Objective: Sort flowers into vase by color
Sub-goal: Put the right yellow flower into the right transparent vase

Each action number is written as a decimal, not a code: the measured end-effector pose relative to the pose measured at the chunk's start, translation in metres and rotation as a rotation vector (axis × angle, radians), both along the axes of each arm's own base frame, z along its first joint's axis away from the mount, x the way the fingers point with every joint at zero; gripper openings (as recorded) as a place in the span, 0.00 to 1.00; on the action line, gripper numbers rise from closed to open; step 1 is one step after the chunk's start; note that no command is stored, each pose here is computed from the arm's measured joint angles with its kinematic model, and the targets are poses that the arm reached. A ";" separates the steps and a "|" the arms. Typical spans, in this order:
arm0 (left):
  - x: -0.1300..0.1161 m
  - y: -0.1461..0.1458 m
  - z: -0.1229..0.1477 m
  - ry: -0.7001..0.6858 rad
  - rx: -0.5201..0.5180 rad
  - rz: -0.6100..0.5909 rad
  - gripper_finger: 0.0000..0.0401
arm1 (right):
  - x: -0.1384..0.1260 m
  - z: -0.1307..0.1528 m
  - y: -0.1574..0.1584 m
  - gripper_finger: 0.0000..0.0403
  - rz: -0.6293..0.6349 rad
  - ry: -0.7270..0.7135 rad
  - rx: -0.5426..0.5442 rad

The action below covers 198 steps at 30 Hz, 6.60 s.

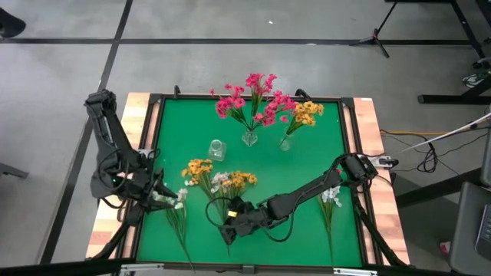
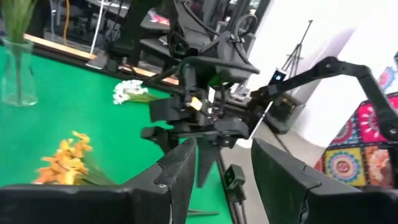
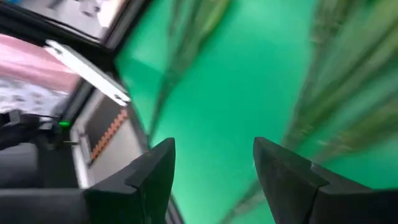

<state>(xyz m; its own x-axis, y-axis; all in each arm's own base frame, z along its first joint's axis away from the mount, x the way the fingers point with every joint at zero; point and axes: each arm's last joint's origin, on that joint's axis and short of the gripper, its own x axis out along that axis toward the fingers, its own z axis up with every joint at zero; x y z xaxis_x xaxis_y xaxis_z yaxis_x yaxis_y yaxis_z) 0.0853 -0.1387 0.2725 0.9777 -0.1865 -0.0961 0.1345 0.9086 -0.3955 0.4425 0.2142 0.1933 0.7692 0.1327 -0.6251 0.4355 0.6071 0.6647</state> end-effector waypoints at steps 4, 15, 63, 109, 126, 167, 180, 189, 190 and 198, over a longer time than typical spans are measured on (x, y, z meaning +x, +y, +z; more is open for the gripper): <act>0.000 -0.002 -0.013 -0.039 -0.039 -0.052 0.38 | -0.004 -0.004 -0.003 0.54 -0.065 0.063 0.001; -0.005 -0.005 -0.022 -0.199 -0.094 -0.332 0.38 | -0.006 -0.007 -0.008 0.54 -0.209 0.076 -0.036; -0.004 -0.003 -0.022 -0.190 -0.084 -0.254 0.38 | 0.008 0.123 0.044 0.54 0.337 -0.301 -0.037; -0.003 -0.003 -0.028 -0.154 -0.033 -0.212 0.38 | 0.012 -0.022 0.006 0.61 -0.040 0.462 -0.264; -0.003 -0.002 -0.029 -0.150 -0.028 -0.187 0.38 | 0.021 -0.039 -0.002 0.83 -0.169 0.472 -0.175; -0.002 -0.002 -0.030 -0.139 -0.009 -0.181 0.38 | 0.024 -0.055 -0.030 0.31 -0.277 0.579 -0.216; -0.002 -0.002 -0.030 -0.139 -0.009 -0.181 0.38 | 0.022 -0.055 -0.027 0.04 -0.237 0.598 -0.221; -0.002 -0.002 -0.030 -0.139 -0.009 -0.180 0.38 | 0.014 -0.027 -0.034 0.04 -0.315 0.549 -0.311; -0.002 -0.002 -0.030 -0.139 -0.009 -0.180 0.38 | 0.011 -0.020 -0.036 0.04 -0.320 0.559 -0.322; -0.002 -0.002 -0.030 -0.139 -0.009 -0.173 0.38 | -0.022 0.020 -0.036 0.04 -0.346 0.627 -0.465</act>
